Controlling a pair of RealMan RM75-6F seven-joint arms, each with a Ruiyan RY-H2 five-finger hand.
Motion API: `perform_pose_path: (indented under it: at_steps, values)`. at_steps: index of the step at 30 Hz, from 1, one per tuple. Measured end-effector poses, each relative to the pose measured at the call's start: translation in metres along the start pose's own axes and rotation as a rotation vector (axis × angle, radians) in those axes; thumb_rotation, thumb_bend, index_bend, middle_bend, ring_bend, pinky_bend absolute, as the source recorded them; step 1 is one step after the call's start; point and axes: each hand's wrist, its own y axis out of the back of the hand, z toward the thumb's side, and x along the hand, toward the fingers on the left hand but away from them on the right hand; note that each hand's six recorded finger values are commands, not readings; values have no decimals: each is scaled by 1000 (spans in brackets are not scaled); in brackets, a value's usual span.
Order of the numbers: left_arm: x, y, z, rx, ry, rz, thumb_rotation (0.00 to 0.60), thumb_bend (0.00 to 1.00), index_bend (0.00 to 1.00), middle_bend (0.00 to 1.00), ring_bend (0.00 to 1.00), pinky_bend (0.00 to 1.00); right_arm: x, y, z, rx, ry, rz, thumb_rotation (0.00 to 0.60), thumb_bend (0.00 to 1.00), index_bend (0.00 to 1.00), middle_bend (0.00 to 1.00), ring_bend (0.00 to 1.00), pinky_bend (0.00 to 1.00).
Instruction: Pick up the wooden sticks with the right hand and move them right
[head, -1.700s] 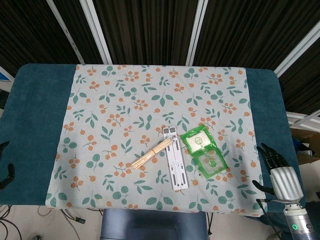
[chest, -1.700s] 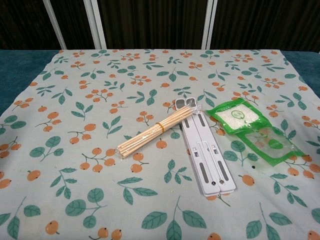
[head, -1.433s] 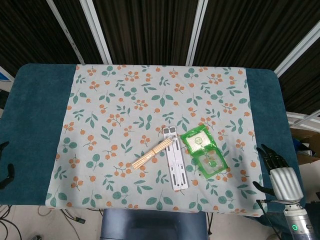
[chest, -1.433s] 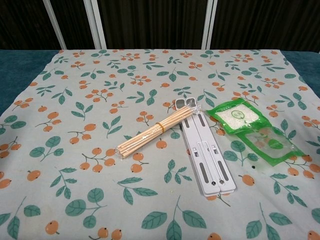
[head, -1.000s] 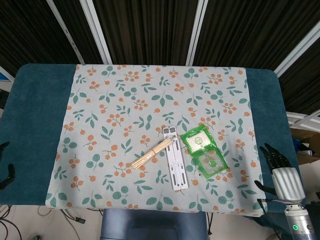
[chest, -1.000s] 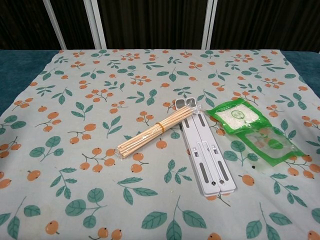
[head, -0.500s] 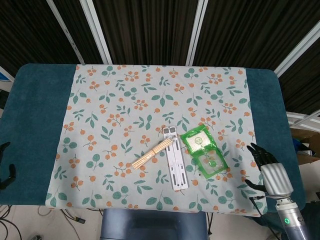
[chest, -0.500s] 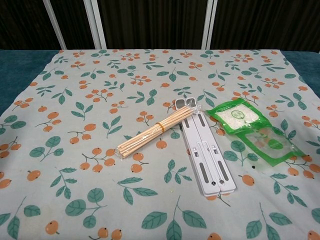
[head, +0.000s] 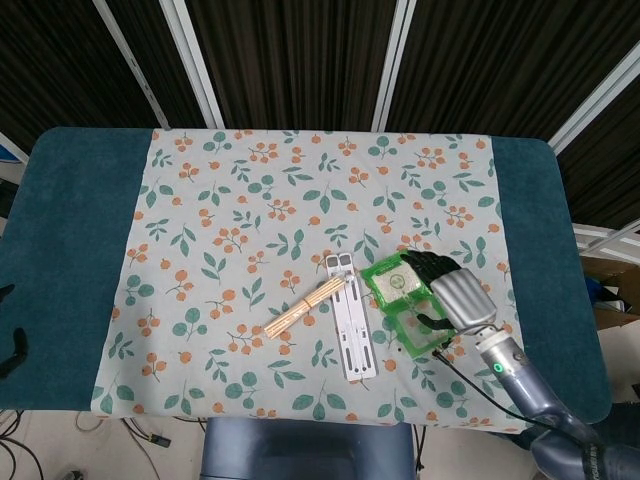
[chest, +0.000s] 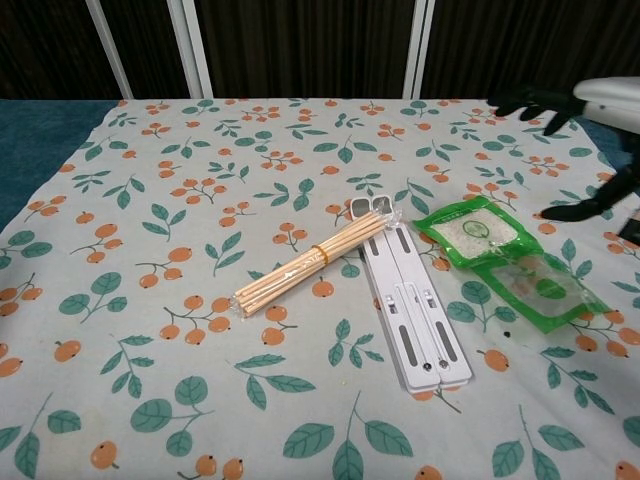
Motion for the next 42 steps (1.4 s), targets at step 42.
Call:
perform_pose_path:
  at_steps: [42]
  values:
    - [3, -2, -7, -27, 67, -12, 600, 546, 129, 0, 0, 0, -126, -100, 152, 254, 189, 183, 600, 319, 389, 375, 307, 211]
